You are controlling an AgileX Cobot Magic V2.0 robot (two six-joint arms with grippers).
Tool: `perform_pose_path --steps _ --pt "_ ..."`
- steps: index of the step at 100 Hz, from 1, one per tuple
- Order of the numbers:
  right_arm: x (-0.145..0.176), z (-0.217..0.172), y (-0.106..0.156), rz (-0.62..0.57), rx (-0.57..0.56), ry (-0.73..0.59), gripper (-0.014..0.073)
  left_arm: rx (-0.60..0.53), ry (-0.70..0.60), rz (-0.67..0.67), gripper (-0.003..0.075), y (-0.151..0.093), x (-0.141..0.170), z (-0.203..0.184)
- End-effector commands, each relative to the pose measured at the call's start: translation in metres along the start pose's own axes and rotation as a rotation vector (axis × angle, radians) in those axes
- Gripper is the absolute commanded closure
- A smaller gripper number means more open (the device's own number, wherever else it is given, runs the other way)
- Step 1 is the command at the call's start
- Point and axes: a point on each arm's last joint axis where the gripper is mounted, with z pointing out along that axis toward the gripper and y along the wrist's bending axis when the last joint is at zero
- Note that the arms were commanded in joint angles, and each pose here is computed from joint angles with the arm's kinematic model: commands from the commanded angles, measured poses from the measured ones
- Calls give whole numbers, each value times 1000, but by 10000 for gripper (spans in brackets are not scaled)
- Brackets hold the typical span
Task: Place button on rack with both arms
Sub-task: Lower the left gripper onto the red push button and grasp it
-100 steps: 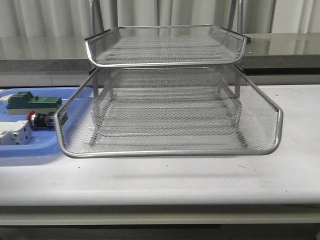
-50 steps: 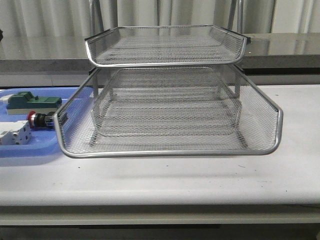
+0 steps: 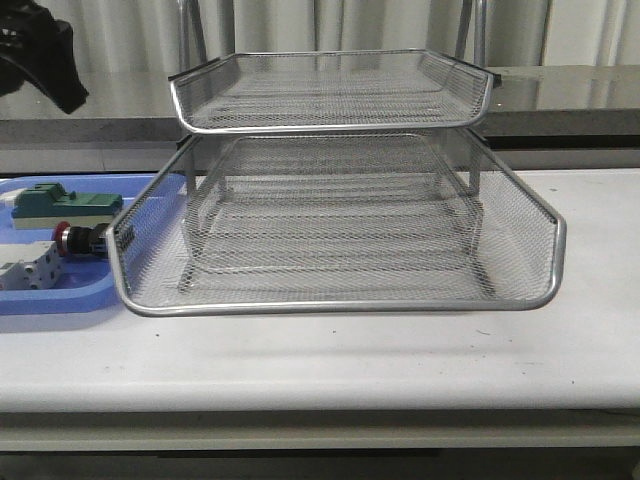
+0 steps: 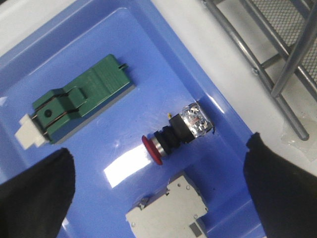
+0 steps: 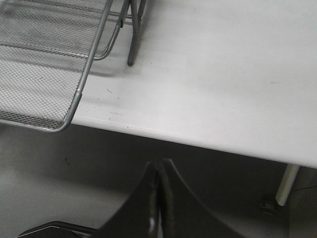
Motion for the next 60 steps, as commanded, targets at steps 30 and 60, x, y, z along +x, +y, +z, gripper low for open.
perform_pose_path --steps 30,60 --pt "-10 -6 0 1 10 -78 655 126 68 251 70 11 -21 36" --pt "-10 -6 0 1 10 -78 655 177 122 310 70 11 -12 74"
